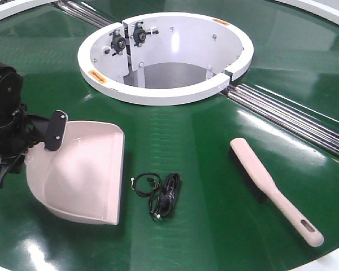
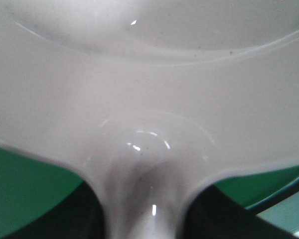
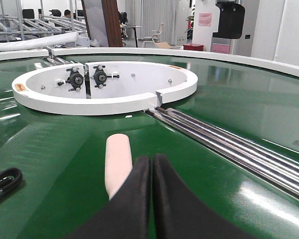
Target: Clean and inspect green conveyor with broom and dustpan
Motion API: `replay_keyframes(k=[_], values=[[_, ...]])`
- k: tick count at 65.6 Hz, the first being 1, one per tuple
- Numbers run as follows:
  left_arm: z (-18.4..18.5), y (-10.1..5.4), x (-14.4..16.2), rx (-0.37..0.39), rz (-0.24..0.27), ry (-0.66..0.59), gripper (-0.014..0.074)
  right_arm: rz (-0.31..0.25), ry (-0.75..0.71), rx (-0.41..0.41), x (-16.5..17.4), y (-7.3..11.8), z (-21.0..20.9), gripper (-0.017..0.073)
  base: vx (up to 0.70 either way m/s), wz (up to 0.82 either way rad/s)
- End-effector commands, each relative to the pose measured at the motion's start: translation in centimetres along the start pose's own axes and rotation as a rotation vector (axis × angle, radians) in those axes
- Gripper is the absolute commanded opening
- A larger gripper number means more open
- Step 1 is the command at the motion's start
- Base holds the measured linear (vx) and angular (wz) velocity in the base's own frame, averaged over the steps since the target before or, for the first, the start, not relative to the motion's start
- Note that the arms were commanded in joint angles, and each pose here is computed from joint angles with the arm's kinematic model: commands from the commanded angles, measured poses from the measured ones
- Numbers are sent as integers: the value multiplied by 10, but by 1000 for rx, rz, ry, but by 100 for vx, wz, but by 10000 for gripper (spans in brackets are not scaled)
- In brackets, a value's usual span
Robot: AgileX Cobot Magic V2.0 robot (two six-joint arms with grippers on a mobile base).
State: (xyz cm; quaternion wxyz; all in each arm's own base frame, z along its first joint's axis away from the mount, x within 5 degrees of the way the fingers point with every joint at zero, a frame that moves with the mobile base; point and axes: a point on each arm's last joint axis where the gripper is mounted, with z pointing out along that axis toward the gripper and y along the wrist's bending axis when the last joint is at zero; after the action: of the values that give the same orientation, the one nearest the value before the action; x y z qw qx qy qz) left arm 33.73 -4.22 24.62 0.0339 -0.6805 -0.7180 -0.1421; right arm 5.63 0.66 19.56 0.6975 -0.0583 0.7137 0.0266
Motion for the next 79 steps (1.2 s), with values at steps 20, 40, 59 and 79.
replay_keyframes(k=[20,40,59,79], values=[[-6,2,-10,6,3,27,-7,-2,-85,3,-7,0,-1,-8,0,0],[1,1,-22,29,23,70,-7,-2,-85,3,-7,0,-1,-8,0,0],[1,2,-22,20,19,73,-7,-2,-85,3,-7,0,-1,-8,0,0],[-1,1,-21,24,16,74,-6,-2,-85,3,-7,0,-1,-8,0,0]])
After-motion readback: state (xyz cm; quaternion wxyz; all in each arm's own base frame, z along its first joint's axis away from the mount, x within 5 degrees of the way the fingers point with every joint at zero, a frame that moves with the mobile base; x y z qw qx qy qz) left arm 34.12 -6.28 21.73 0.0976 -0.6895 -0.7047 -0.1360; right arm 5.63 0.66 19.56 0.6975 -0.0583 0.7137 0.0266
